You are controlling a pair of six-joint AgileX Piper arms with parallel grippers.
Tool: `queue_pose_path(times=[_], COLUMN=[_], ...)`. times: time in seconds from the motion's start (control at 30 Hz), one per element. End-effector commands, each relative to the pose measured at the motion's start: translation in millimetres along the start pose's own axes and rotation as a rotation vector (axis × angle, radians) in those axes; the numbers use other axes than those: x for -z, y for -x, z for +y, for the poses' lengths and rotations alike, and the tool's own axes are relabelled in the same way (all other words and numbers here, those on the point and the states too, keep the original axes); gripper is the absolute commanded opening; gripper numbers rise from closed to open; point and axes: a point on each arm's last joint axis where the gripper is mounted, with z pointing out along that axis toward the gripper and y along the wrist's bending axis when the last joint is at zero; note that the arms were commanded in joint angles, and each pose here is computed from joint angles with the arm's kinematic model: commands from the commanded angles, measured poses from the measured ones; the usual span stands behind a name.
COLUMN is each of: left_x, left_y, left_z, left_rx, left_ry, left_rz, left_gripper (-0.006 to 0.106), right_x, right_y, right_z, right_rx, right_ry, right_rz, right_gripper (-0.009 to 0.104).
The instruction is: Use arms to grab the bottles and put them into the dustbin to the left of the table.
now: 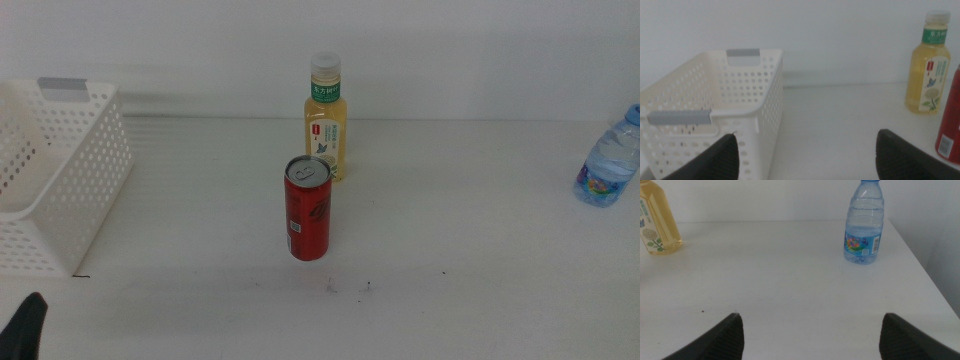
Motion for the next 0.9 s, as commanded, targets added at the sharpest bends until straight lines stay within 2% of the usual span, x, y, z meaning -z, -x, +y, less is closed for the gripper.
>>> queue_pose_path(times=[0.0, 0.2, 0.37, 0.67, 0.77, 0.87], left_x=[0.4, -20.3, -48.0, -82.0, -89.3, -94.0], left_y=[4.0, 14.4, 12.7, -12.6, -23.6, -42.3], left_z=[-0.1, -5.4, -24.1, -68.3, -76.8, -79.8], left_rx=[0.009, 0.004, -0.014, -0.061, -0.076, -0.072], left_ry=[-0.003, -0.077, -0.222, -0.425, -0.45, -0.457], left_rz=[-0.046, -0.077, -0.047, -0.022, -0.027, 0.09], left_gripper=[0.094, 0.094, 0.094, 0.094, 0.094, 0.094], right_x=[0.0, 0.0, 0.0, 0.0, 0.0, 0.0], right_y=[0.2, 0.2, 0.2, 0.2, 0.2, 0.2], right_z=[-0.4, -0.4, -0.4, -0.4, -0.4, -0.4], right_rx=[0.011, 0.011, 0.011, 0.011, 0.011, 0.011], right_ry=[-0.006, -0.006, -0.006, -0.006, -0.006, -0.006], right_rz=[-0.014, -0.014, -0.014, -0.014, -0.014, -0.014], right_gripper=[0.086, 0.086, 0.086, 0.086, 0.086, 0.086])
